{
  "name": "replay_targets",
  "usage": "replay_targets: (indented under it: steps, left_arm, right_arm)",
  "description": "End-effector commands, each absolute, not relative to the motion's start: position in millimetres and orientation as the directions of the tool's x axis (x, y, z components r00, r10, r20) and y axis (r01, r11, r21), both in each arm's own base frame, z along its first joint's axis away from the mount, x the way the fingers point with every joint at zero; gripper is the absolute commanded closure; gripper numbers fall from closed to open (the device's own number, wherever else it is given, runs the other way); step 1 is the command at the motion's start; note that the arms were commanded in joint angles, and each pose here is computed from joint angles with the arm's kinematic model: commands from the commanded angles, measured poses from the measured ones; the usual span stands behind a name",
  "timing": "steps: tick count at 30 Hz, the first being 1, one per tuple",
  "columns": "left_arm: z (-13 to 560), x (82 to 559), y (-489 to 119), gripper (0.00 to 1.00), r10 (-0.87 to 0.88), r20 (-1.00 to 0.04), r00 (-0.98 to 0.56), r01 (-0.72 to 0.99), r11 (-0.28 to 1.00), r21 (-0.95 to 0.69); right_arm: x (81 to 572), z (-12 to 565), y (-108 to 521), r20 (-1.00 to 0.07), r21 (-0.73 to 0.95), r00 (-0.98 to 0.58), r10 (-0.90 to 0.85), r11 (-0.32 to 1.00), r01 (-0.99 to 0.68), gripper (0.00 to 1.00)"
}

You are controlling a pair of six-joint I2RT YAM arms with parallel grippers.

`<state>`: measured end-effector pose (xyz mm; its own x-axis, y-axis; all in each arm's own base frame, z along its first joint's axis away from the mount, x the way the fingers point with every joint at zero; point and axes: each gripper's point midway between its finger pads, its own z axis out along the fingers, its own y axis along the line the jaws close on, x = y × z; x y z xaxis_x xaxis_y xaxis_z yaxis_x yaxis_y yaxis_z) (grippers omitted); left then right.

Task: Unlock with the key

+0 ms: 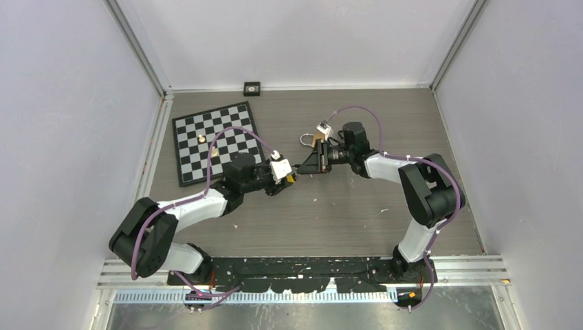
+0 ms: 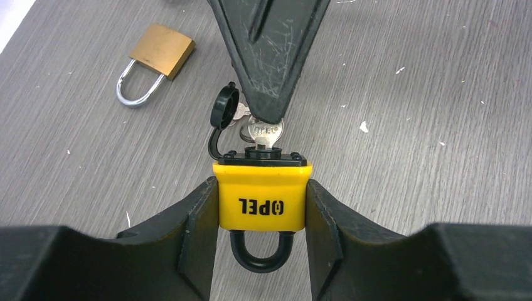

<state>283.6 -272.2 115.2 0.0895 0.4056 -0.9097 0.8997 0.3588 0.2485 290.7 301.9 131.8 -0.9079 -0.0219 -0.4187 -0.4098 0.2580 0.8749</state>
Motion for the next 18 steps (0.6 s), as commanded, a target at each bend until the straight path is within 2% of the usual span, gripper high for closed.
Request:
replay_targets:
  steps: [1, 5, 11, 18]
  left_arm:
    - [168.2, 294.8, -283.2, 1.00, 0.307, -0.926, 0.219, 0.868, 0.371, 0.329]
    - [168.6, 297.3, -281.8, 1.00, 0.311, -0.925, 0.217, 0.862, 0.383, 0.331]
    - [167.6, 295.0, -283.4, 1.00, 0.310, -0.925, 0.220, 0.870, 0.367, 0.330]
    - [176.8, 302.2, -282.9, 1.00, 0.286, -0.933, 0.220, 0.850, 0.412, 0.327]
  right_arm:
    - [286.1, 135.2, 306.7, -0.458, 0.856, -0.887, -0.060, 0.238, -0.458, 0.71]
    - [282.2, 130.7, 310.7, -0.450, 0.858, -0.890, -0.073, 0.240, -0.453, 0.78]
    - [285.8, 127.9, 315.1, -0.441, 0.862, -0.895, -0.063, 0.248, -0.442, 0.99]
    - [281.6, 116.5, 327.5, -0.405, 0.872, -0.912, -0.058, 0.275, -0.405, 1.00]
